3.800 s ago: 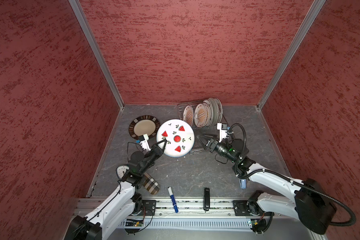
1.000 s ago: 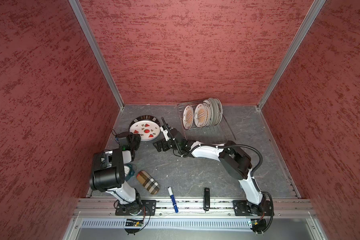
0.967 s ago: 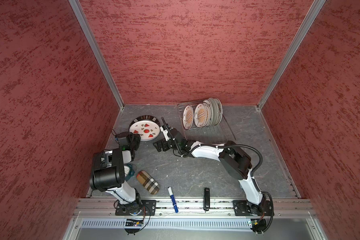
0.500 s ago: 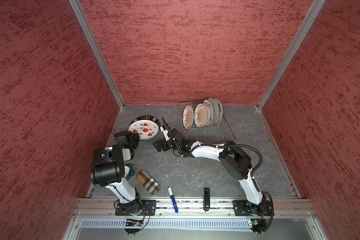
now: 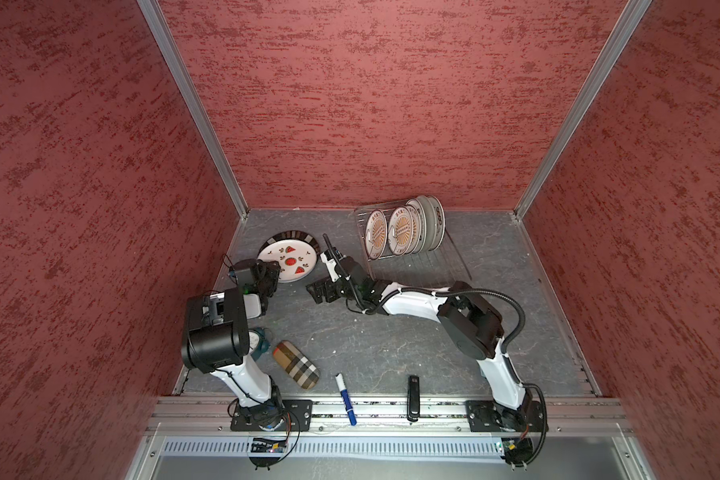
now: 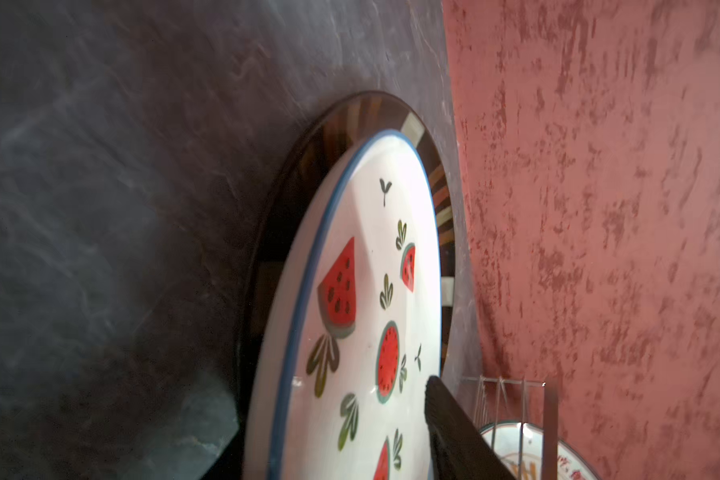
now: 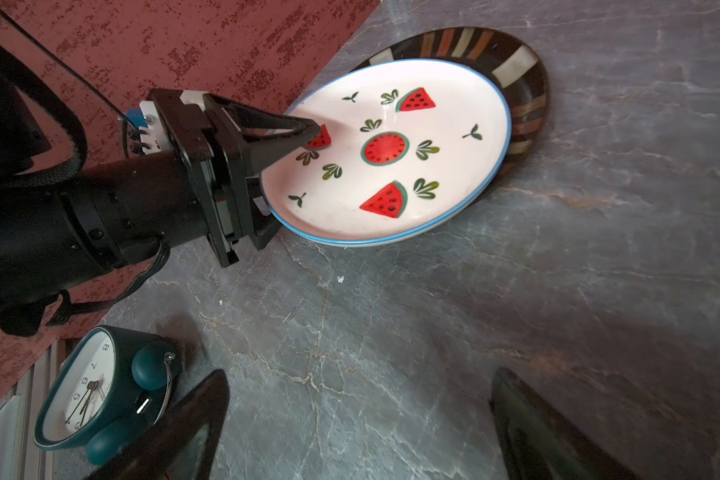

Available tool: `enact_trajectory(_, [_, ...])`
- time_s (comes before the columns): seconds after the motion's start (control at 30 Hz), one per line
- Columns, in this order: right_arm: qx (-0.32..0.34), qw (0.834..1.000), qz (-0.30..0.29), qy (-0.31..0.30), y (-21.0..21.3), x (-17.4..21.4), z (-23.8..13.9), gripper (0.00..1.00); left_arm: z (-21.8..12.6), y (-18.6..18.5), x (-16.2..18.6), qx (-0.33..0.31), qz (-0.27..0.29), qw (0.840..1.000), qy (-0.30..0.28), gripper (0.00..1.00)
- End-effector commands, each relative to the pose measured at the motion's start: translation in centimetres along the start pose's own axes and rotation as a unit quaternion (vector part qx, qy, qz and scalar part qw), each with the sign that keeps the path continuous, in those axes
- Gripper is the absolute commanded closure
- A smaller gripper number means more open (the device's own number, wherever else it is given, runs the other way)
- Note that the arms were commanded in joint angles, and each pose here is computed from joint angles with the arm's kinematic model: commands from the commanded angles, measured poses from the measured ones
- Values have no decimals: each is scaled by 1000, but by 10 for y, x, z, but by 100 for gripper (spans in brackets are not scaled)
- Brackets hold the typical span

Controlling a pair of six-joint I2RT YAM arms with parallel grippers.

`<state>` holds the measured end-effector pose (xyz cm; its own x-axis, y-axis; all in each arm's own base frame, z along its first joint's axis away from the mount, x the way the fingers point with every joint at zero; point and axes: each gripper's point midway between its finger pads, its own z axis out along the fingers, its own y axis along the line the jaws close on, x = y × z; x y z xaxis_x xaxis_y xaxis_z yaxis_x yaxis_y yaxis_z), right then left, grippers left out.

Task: Unload the plates from the dish rack
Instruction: 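Lower the watermelon plate onto the striped plate with the left gripper, then open the left gripper and draw it back from the stacked plates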

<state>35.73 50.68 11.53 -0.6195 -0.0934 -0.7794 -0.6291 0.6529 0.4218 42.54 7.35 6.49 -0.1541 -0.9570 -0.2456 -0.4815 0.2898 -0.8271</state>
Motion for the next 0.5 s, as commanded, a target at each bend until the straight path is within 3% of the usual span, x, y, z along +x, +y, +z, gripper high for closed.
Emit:
enact_trajectory(0.0, [5, 1000, 4, -14, -2, -8, -5, 1, -3, -16, -12, 12, 23, 999, -27, 41])
enact_trajectory(0.17, [6, 1000, 4, -16, -2, -8, -9, 1, -3, 4, -15, -62, 8, 997, -36, 37])
enact_trajectory(0.47, [5, 1000, 4, -21, -2, -10, -12, 1, -17, -4, -20, -96, 41, 992, -73, 27])
